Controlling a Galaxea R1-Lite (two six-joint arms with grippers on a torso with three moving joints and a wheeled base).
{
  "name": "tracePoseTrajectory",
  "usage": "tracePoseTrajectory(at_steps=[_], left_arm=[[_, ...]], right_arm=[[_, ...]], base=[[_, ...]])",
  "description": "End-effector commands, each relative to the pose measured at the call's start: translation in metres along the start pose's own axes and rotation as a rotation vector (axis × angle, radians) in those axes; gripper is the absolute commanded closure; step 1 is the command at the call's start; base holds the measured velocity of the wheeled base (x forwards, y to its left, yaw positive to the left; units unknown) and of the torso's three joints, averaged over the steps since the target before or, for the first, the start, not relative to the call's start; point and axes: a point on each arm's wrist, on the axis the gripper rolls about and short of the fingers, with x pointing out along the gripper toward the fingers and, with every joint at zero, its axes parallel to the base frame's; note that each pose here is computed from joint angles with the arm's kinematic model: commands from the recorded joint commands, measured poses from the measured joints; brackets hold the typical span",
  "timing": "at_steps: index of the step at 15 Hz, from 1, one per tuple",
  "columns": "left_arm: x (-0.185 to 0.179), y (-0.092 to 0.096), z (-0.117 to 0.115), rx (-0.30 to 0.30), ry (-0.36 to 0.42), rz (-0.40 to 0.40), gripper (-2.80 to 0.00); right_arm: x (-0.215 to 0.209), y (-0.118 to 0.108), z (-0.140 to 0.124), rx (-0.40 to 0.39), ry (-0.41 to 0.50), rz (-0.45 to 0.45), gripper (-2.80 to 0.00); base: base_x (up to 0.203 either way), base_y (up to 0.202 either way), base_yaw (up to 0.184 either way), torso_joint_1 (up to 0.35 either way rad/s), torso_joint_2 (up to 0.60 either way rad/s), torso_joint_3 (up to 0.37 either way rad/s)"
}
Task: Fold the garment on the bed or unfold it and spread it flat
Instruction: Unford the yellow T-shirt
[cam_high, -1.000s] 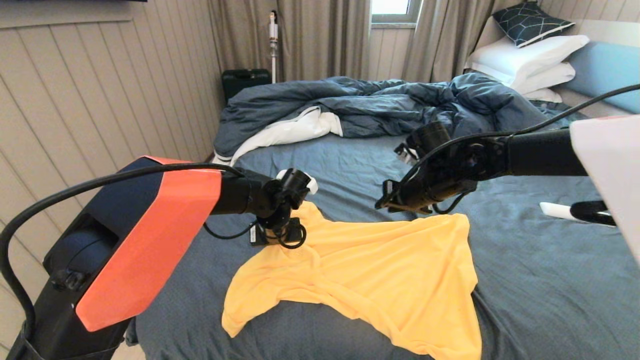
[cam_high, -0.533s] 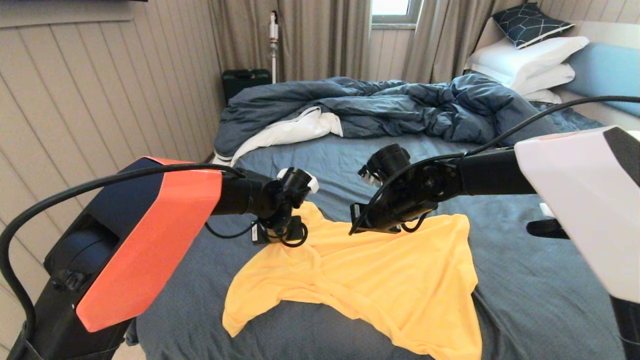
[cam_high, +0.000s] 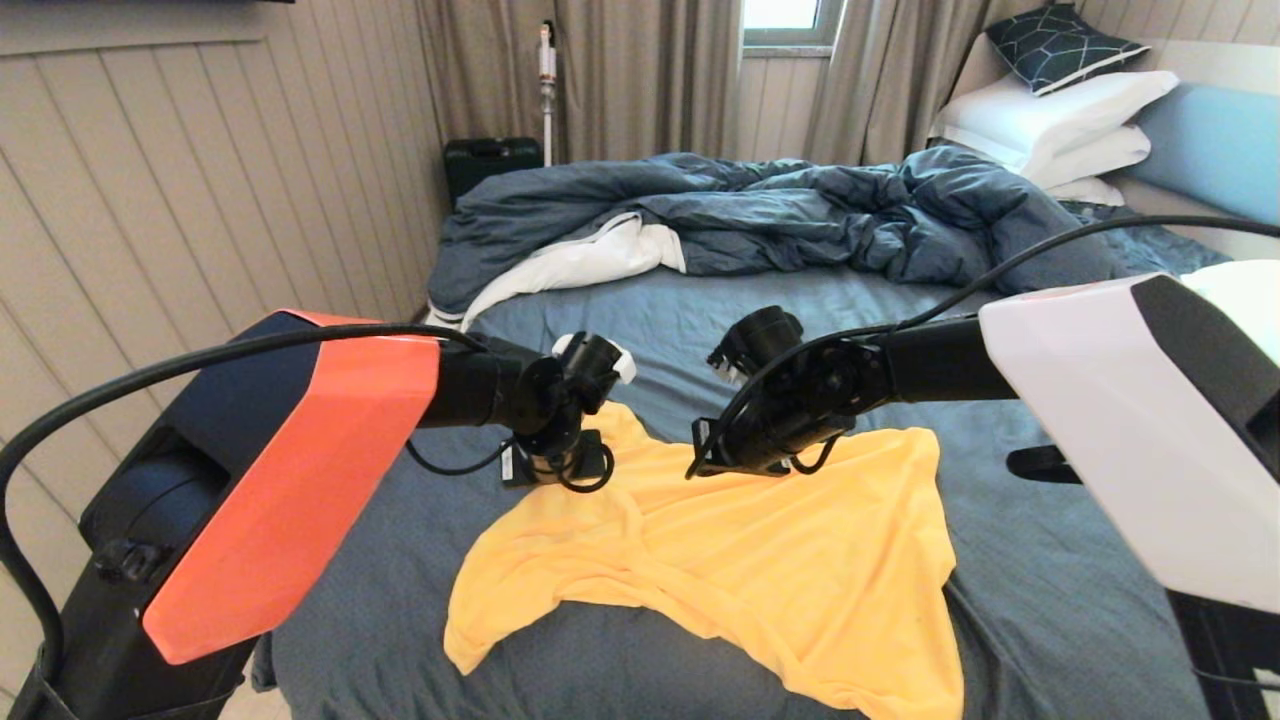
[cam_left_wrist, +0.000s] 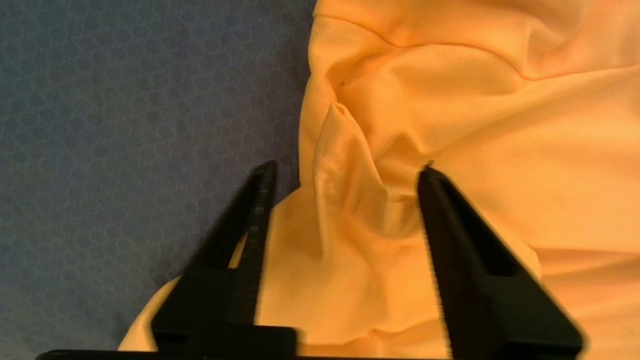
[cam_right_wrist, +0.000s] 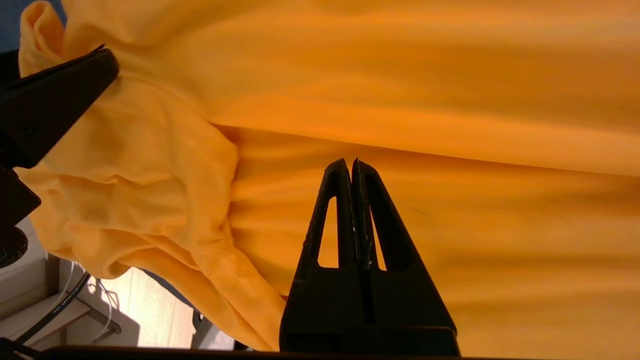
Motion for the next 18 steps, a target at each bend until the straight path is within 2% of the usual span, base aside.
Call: tracePoseTrajectory(at_steps=[1,7,8,18], left_arm=[[-0.002,0.001,0.000,-0.004,0.000,0.003,-2.80],[-0.003,0.002,0.001,-0.003,-0.002,0.003,-2.80],[-0.004,0.002,0.001,-0.003,-0.001,0.004,0.00],[-0.006,0.006,0.003,-0.006,0.002,0.014,0.00]], right_arm=[[0.009,-0.005,-0.001,0.010,0.014,-0.007,0.00],[0.018,-0.009,-0.002,0.015,0.025,-0.014,0.00],[0.018,-0.008,-0.002,0.015,0.024,-0.012,0.00],[0.026,-0.013,-0.002,0.022,0.033,-0.022,0.00]], base=[[0.000,0.000,0.000,0.000,0.00,0.000],[0.000,0.000,0.000,0.000,0.00,0.000],[0.000,0.000,0.000,0.000,0.00,0.000],[0.000,0.000,0.000,0.000,0.00,0.000]])
